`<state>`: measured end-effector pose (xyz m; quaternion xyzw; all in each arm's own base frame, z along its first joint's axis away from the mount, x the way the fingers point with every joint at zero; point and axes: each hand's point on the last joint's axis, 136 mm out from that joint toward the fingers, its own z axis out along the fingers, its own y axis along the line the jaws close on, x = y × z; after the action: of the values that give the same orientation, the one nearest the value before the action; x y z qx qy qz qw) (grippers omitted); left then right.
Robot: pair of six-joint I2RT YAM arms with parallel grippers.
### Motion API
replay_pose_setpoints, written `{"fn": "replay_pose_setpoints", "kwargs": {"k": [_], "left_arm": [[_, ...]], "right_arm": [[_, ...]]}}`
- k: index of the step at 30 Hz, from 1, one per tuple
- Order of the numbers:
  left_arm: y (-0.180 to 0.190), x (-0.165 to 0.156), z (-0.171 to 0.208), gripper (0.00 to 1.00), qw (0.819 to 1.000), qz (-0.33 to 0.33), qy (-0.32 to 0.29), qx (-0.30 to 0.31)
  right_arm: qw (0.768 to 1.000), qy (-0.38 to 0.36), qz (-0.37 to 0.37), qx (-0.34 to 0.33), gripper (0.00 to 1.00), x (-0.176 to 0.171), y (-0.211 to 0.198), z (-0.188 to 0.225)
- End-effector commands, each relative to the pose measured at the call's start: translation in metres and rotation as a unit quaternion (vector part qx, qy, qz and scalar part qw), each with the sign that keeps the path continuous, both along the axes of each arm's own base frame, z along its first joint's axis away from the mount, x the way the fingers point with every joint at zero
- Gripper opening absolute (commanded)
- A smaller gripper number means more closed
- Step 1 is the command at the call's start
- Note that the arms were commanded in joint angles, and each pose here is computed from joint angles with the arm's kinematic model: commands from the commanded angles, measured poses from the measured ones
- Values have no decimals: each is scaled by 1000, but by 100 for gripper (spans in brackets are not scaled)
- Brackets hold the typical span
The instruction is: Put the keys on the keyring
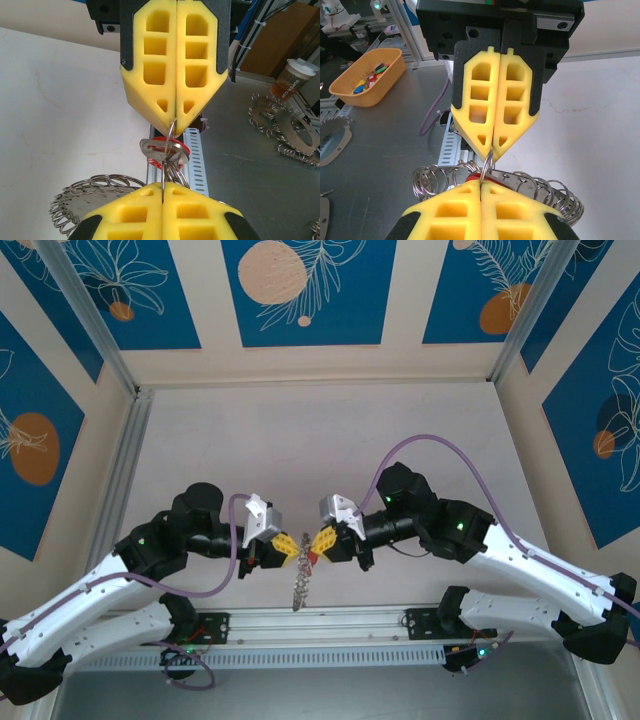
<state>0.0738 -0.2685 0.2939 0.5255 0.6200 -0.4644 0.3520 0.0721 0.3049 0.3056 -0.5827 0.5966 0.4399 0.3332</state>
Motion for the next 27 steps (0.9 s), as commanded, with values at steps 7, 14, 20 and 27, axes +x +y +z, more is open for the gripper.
{"fn": "replay_pose_setpoints", "kwargs": {"k": [7,14,20,27], "left_arm": [[-1,-9,19,0,999,-22,-21,-27],[-1,-9,19,0,999,-21,-21,-27],[-1,-9,18,0,999,-20,-21,-26],[-2,-8,17,0,999,-20,-20,-24]], "right_arm": [[1000,-2,6,-5,0,0,1,-7],[1000,5,10,-8,0,-1,1,-10],[1000,12,20,-11,0,-5,0,-12],[1000,6,18,-3,0,-6,-4,-8]]}}
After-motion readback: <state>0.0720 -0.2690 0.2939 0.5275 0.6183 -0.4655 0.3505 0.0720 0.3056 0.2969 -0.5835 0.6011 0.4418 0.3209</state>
